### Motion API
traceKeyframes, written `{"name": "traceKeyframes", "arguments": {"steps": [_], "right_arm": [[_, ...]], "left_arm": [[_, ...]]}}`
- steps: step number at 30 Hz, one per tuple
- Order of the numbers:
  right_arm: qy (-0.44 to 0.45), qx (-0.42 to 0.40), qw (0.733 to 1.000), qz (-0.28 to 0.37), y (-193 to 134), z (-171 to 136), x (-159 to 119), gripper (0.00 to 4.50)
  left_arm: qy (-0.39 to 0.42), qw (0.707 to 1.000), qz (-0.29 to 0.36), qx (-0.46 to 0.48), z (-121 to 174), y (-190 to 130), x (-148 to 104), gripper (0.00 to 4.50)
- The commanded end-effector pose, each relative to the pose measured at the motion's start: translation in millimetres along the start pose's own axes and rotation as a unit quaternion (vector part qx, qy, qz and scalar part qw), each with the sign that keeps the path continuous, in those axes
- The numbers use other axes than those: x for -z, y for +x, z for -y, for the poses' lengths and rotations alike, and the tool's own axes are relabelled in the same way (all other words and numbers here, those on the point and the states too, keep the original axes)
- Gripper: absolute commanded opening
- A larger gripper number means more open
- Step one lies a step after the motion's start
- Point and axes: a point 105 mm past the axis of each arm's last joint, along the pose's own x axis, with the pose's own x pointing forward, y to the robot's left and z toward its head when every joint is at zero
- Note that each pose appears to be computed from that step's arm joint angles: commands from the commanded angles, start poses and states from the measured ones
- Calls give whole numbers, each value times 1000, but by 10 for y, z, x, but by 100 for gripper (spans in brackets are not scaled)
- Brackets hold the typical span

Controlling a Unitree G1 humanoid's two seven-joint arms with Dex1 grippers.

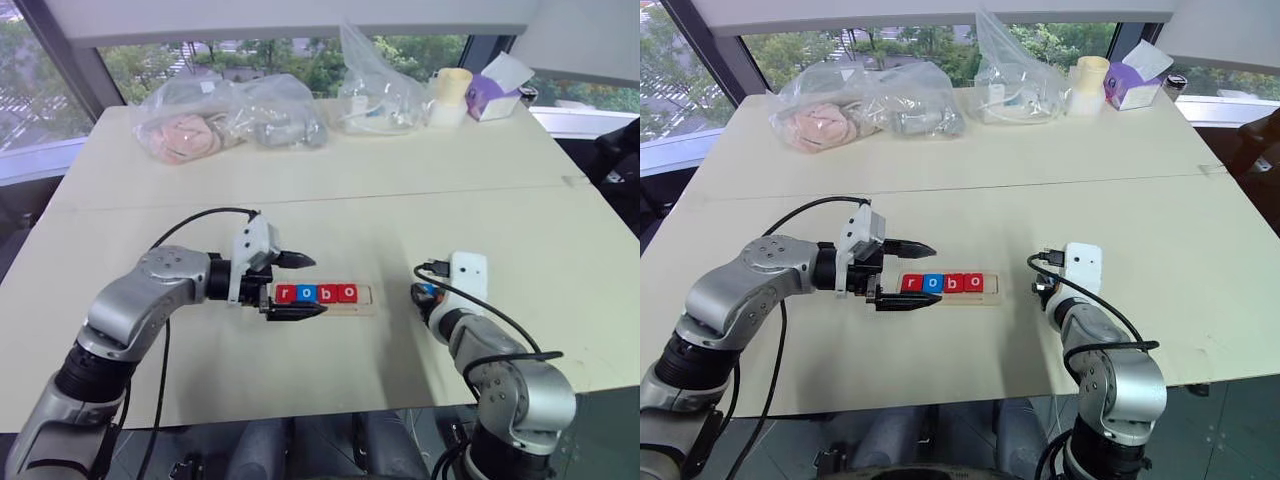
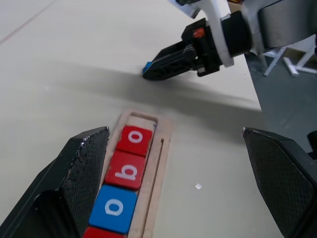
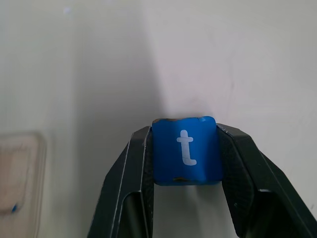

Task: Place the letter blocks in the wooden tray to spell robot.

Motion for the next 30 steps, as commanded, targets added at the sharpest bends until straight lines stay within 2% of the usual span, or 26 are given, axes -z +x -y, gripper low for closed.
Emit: {"name": "traceKeyframes", "arguments": {"steps": [1, 2, 4, 6, 7, 9, 11, 15, 16, 19, 21, 25, 28, 30], "right_arm": [[3, -9, 1000, 3, -44, -31, 2, 172], [6, -14, 1000, 6, -38, -46, -11, 228], [-8, -18, 1000, 6, -28, -60, -32, 311], [-19, -17, 1000, 10, -22, -39, -57, 429], [-13, -24, 999, 26, -20, -13, -137, 441], [-51, -44, 995, 77, -39, 73, -376, 441], [-93, -62, 988, 103, -58, 112, -503, 441], [-189, -158, 964, 95, -54, 227, -576, 441], [-231, -202, 947, 93, -84, 193, -559, 441], [-283, -313, 903, 82, -170, 226, -527, 441], [-316, -352, 878, 75, -190, 295, -510, 441], [-365, -387, 844, 64, -160, 401, -474, 441], [-423, -417, 804, 28, -90, 466, -409, 441], [-442, -429, 788, 15, -41, 474, -369, 441]], "left_arm": [[23, 1000, -1, -1, -15, -37, -46, 450], [23, 1000, -1, -1, -17, -38, -43, 450], [20, 1000, -1, -6, -17, -50, -36, 450], [18, 1000, -1, -10, -21, -67, -31, 450], [17, 1000, -1, -14, -32, -89, -29, 450], [15, 1000, 0, -21, -52, -149, -37, 450], [12, 1000, 3, -25, -62, -189, -48, 450], [11, 1000, 3, -29, -58, -293, -84, 450], [7, 999, 6, -31, -59, -314, -90, 450], [2, 999, -1, -40, -71, -377, -67, 450], [1, 999, -5, -44, -74, -409, -58, 450], [-2, 999, -9, -46, -72, -457, -52, 450], [-13, 999, -30, -22, 31, -492, -32, 450], [-15, 999, -41, -19, 54, -513, -12, 450]]}}
